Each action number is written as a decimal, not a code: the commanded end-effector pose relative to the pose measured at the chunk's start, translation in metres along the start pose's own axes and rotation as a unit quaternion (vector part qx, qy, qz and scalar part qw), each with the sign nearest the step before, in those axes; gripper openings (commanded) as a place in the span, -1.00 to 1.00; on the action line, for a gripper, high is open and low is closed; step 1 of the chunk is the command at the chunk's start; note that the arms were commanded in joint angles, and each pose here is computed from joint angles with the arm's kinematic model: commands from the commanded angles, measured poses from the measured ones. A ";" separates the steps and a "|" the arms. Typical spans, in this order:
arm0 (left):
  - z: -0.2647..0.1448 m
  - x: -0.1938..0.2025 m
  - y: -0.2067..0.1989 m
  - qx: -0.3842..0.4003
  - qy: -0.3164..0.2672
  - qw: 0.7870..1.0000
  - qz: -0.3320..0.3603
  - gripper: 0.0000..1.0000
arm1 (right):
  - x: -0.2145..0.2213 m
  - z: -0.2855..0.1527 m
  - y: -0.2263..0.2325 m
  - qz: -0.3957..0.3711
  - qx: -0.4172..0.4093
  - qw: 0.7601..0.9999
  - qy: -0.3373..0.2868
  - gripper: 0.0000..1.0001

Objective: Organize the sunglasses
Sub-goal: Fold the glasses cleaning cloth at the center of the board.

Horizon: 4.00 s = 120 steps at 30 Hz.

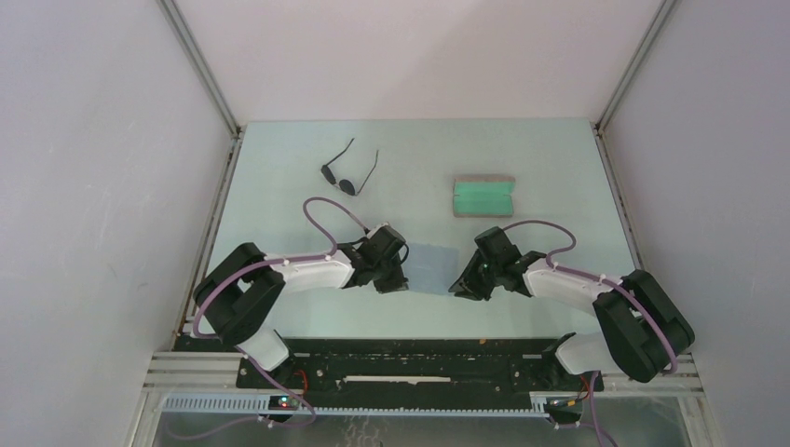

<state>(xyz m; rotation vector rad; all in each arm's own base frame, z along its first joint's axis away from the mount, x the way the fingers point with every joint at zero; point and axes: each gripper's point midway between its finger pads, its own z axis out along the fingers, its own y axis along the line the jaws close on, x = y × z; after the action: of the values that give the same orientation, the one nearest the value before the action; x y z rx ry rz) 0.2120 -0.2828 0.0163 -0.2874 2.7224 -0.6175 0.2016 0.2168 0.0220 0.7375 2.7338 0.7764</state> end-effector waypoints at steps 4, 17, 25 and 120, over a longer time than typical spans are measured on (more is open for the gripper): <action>-0.013 -0.004 -0.006 0.004 -0.001 1.000 0.005 -1.00 | 0.000 -0.002 -0.012 -0.004 0.017 1.000 -0.001 -0.38; -0.011 0.003 -0.010 0.012 0.013 1.000 0.006 -1.00 | 0.006 0.008 -0.010 -0.005 0.012 1.000 0.016 -0.55; -0.012 0.003 -0.010 0.014 0.010 1.000 0.005 -1.00 | 0.001 0.004 -0.006 -0.009 0.003 1.000 0.003 -0.92; 0.010 -0.079 -0.032 0.023 0.032 0.999 0.008 -0.50 | -0.087 0.014 0.047 -0.001 -0.020 1.000 -0.018 -0.71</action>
<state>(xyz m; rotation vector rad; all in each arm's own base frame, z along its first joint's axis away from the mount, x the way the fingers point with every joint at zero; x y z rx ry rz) 0.2811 -0.2853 0.0296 -0.2643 2.7963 -0.6458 0.2851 0.2102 0.0277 0.7657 2.7262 0.7711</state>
